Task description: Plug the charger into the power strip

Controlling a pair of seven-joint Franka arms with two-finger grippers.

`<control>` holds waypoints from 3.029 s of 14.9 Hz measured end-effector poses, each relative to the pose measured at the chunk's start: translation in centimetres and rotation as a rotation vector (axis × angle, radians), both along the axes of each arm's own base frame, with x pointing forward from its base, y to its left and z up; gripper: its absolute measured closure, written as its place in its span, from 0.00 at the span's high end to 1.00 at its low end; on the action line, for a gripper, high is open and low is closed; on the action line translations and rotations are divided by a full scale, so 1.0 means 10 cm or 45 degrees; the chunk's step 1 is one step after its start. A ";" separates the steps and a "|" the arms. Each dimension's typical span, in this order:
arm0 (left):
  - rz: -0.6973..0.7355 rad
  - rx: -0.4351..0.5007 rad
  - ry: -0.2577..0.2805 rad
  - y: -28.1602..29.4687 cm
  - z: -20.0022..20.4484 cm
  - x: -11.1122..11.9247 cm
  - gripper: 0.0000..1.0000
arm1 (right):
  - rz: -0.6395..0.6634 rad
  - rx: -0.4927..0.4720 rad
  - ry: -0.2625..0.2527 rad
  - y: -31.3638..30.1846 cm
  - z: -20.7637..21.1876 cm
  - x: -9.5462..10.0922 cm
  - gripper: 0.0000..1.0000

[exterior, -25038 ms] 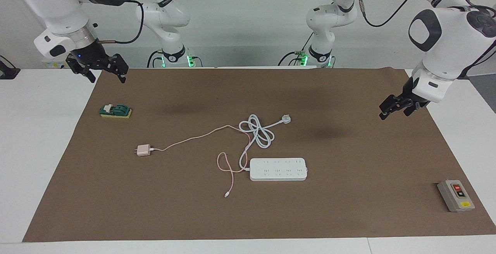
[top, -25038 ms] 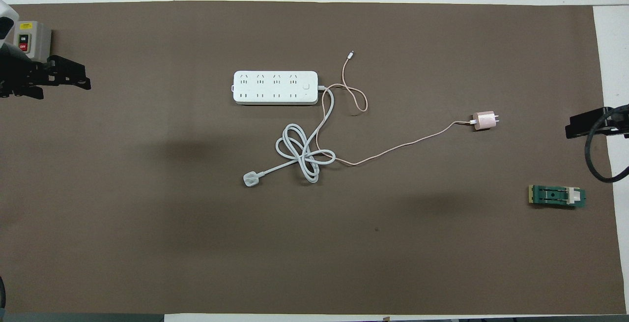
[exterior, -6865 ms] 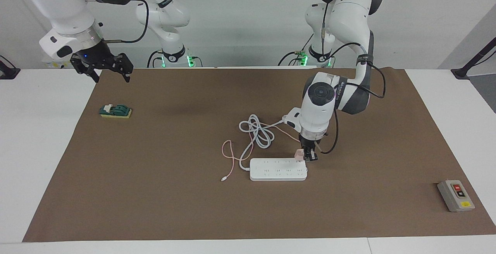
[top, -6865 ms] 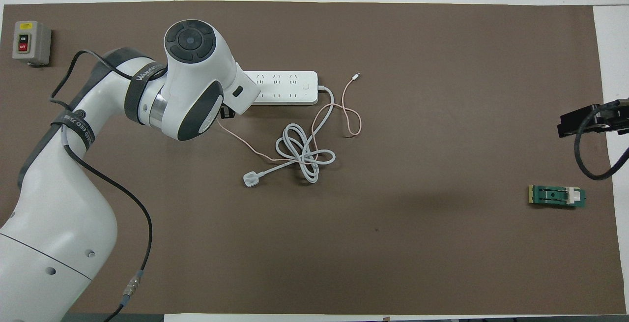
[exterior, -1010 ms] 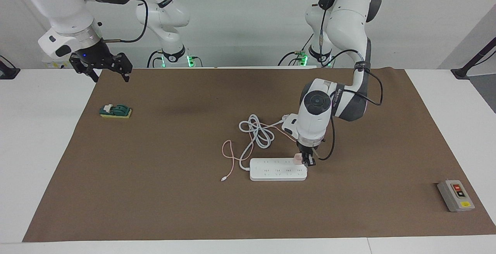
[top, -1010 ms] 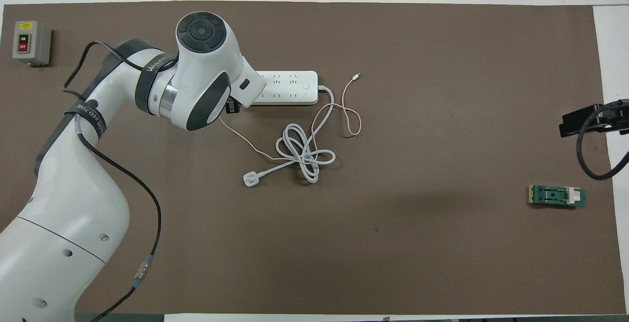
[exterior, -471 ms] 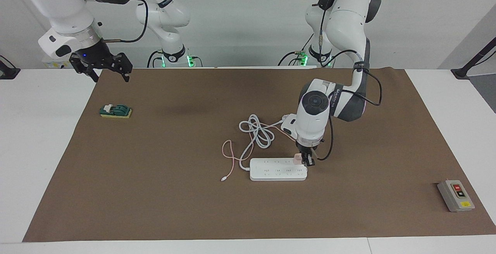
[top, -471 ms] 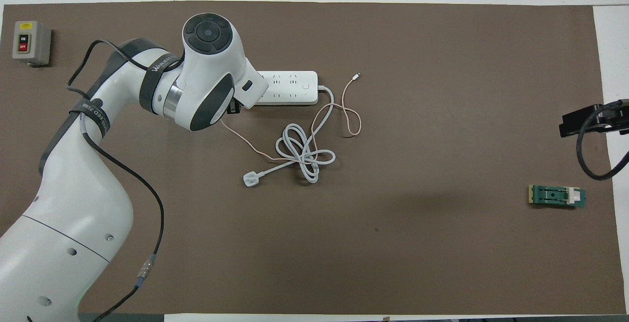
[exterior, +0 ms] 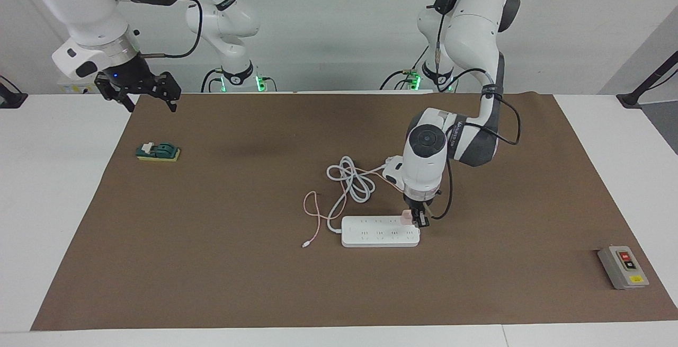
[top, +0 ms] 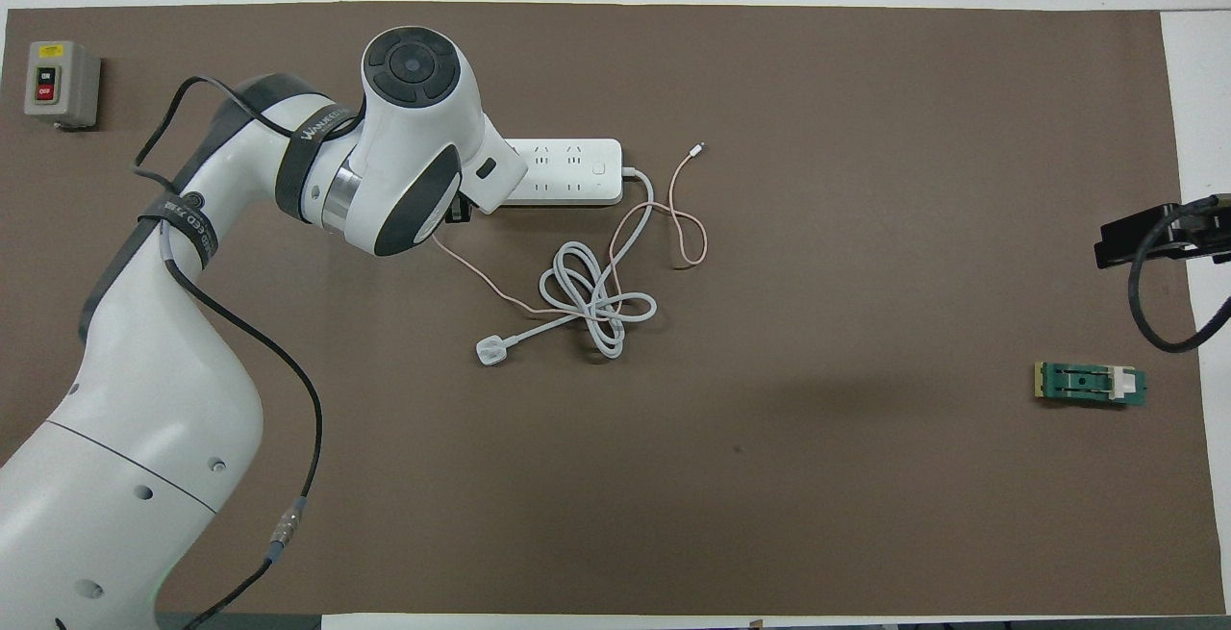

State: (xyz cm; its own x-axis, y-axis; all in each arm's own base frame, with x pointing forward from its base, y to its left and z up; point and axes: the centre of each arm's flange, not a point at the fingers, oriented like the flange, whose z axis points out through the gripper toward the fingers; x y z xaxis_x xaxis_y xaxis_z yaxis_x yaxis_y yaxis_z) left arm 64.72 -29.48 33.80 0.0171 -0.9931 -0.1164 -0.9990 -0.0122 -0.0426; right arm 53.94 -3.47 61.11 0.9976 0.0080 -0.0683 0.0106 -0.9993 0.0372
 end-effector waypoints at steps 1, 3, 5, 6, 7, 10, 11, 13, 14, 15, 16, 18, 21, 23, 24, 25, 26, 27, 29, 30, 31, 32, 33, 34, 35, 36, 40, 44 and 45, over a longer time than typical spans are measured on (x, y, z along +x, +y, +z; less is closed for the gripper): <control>0.005 -0.005 0.010 0.00 -0.03 0.00 0.34 | 0.000 0.000 0.000 0.00 0.00 0.00 1.00; 0.066 -0.075 0.055 0.03 -0.10 0.03 0.59 | 0.000 0.000 0.000 0.00 0.00 0.00 1.00; 0.128 -0.167 0.040 0.11 0.16 0.13 0.81 | 0.000 0.000 0.000 0.00 0.00 0.00 1.00; 0.149 -0.196 0.028 0.15 0.33 0.16 0.93 | 0.000 0.000 0.000 0.00 0.00 0.00 1.00; 0.165 -0.219 0.018 0.19 0.49 0.17 1.00 | 0.000 0.000 0.000 0.00 0.00 0.00 1.00; 0.210 -0.291 -0.051 0.31 1.03 0.17 1.00 | 0.000 0.000 0.000 0.00 0.00 0.00 1.00; 0.239 -0.325 -0.080 0.40 1.28 0.15 1.00 | 0.000 0.000 0.000 0.00 0.00 0.00 1.00; 0.368 -0.355 -0.040 0.64 1.65 0.05 1.00 | 0.000 0.000 0.000 0.00 0.00 0.00 1.00; 0.497 -0.351 0.003 0.76 1.78 -0.01 1.00 | 0.000 0.000 0.000 0.00 0.00 0.00 1.00; 0.651 -0.334 0.033 0.86 1.92 -0.09 1.00 | 0.000 0.000 0.000 0.00 0.00 0.00 1.00; 0.802 -0.305 0.059 0.92 2.08 -0.19 1.00 | 0.000 0.000 0.000 0.00 0.00 0.00 1.00; 1.058 -0.257 0.077 1.08 2.38 -0.38 1.00 | 0.000 0.000 -0.001 0.00 0.00 0.00 1.00; 1.501 -0.196 0.081 1.79 2.71 -0.51 1.00 | 0.000 0.000 -0.001 0.00 0.00 0.00 1.00; 1.831 -0.171 0.062 2.30 2.90 -0.59 1.00 | 0.000 0.000 -0.001 0.00 0.00 0.00 1.00; 1.948 -0.162 0.054 2.49 2.96 -0.63 1.00 | 0.000 0.000 -0.001 0.00 0.00 0.00 1.00; 2.022 -0.145 0.057 2.59 3.00 -0.69 1.00 | 0.000 0.000 -0.001 0.00 0.00 0.00 1.00; 2.065 -0.121 0.068 2.62 3.02 -0.75 1.00 | 0.000 0.000 -0.001 0.00 0.01 0.00 1.00; 2.082 -0.104 0.075 2.59 3.04 -0.80 1.00 | 0.000 0.000 -0.002 0.00 0.01 0.00 1.00; 2.081 -0.066 0.095 2.50 3.06 -0.90 1.00 | 0.000 0.000 -0.002 0.00 0.01 0.00 1.00; 2.074 -0.049 0.102 2.45 3.07 -0.96 1.00 | 0.000 0.000 -0.002 0.00 0.01 0.00 1.00; 2.069 -0.041 0.101 2.42 3.07 -1.01 1.00 | 0.000 0.000 -0.002 0.00 0.01 0.00 1.00; 2.071 -0.037 0.098 2.42 3.07 -1.04 1.00 | 0.000 0.000 -0.002 0.00 0.01 0.00 1.00; 2.079 -0.046 0.086 2.43 3.07 -1.05 1.00 | 0.000 0.000 -0.002 0.00 0.01 0.00 1.00; 2.088 -0.077 0.057 2.45 3.06 -1.04 1.00 | 0.000 0.000 -0.002 0.00 0.01 0.00 1.00; 2.091 -0.106 0.030 2.45 3.04 -1.02 1.00 | 0.000 0.000 -0.002 0.00 0.01 0.00 1.00; 2.086 -0.108 0.023 2.42 3.02 -1.04 1.00 | 0.000 0.000 -0.002 0.00 0.01 0.00 1.00; 2.063 -0.121 -0.003 2.36 3.17 -1.25 1.00 | 0.000 0.000 -0.002 0.00 0.01 0.00 1.00; 2.038 -0.082 0.036 2.37 2.98 -1.19 1.00 | 0.000 0.000 -0.002 0.00 0.01 0.00 1.00; 2.031 -0.075 0.047 2.38 2.93 -1.14 1.00 | 0.000 0.000 -0.002 0.00 0.01 0.00 1.00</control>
State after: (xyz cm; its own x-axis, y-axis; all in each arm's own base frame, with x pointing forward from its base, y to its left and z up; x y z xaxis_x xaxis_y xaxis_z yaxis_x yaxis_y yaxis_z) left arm 53.33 -5.67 63.05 0.9940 0.0353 -0.1040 0.0374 -0.9991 0.0185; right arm 53.91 -3.47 61.18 0.9977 0.0080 -0.0669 0.0105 -0.9992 0.0373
